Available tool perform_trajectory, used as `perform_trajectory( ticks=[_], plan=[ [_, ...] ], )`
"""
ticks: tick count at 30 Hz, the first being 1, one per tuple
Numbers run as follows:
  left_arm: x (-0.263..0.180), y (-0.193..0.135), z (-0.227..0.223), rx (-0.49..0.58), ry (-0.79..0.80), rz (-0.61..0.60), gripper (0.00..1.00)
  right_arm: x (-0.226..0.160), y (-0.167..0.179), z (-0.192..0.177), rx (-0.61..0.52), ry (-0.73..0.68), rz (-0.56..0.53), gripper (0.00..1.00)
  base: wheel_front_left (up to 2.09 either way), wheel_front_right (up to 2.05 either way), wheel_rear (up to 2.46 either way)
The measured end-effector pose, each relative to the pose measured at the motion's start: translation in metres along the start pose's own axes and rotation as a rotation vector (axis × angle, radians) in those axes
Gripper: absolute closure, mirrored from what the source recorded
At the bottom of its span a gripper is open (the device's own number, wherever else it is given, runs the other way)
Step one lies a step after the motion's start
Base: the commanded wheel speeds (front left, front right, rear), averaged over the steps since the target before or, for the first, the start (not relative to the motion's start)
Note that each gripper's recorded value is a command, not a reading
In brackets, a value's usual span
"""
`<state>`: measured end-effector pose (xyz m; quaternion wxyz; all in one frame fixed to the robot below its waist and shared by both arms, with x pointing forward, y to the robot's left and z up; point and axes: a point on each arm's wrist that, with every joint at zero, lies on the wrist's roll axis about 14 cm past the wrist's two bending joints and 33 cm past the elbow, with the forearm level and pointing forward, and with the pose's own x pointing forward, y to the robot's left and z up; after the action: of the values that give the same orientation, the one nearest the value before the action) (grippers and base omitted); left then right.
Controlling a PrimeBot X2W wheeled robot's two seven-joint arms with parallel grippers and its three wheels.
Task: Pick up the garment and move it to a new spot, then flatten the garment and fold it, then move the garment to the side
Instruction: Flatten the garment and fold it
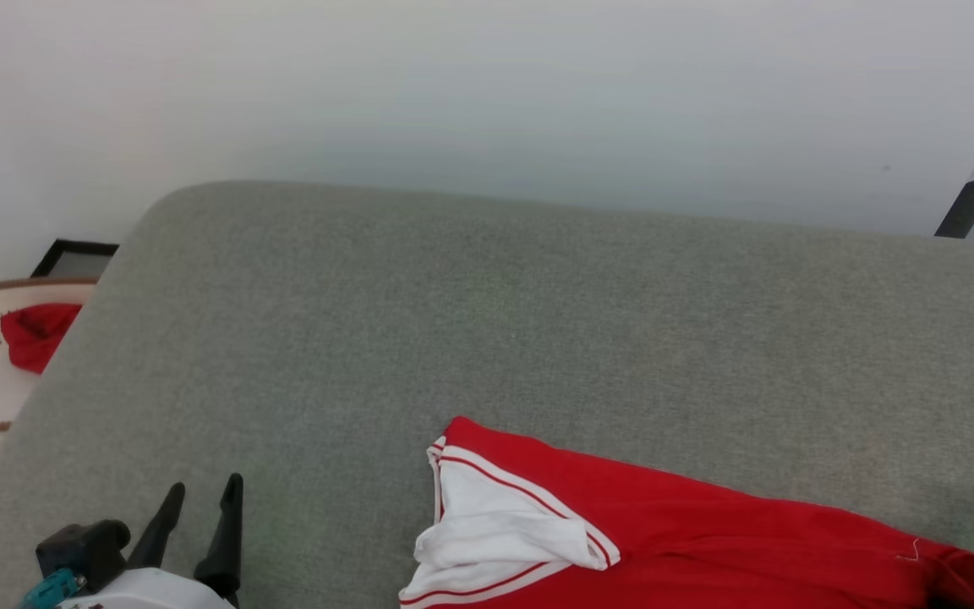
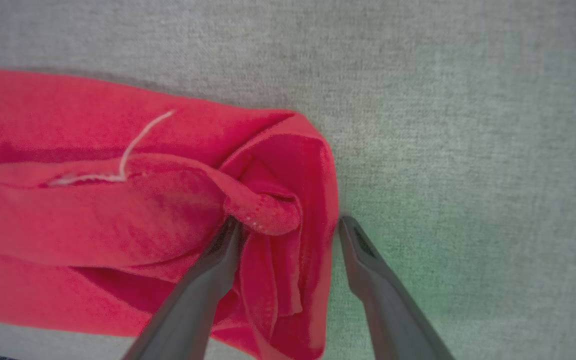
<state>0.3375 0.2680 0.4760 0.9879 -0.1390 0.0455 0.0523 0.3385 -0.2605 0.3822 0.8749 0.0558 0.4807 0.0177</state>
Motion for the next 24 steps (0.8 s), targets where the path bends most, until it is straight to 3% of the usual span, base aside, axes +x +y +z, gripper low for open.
perform_trajectory(
  ticks=[7, 8, 9, 10, 24],
  plan=[
    [0.001, 0.008, -0.001, 0.018, -0.014, 0.027, 0.00, 0.016, 0.004, 0.001, -0.012, 0.080, 0.003, 0.00, 0.00, 0.00, 0.00],
    [0.001, 0.010, 0.001, 0.017, -0.020, 0.035, 0.00, 0.018, 0.005, 0.000, -0.019, 0.098, 0.007, 0.23, 0.00, 0.00, 0.00],
    [0.001, 0.011, 0.002, 0.014, -0.027, 0.042, 0.00, 0.019, 0.005, 0.000, -0.021, 0.110, 0.007, 0.86, 0.00, 0.00, 0.00],
    [0.001, 0.013, 0.002, 0.012, -0.031, 0.048, 0.00, 0.020, 0.006, 0.000, -0.032, 0.124, 0.009, 1.00, 0.00, 0.00, 0.00],
    [-0.006, 0.023, -0.002, -0.006, -0.052, 0.099, 0.00, 0.021, 0.015, 0.008, 0.003, 0.188, 0.072, 1.00, 0.00, 0.00, 0.00]
  ],
)
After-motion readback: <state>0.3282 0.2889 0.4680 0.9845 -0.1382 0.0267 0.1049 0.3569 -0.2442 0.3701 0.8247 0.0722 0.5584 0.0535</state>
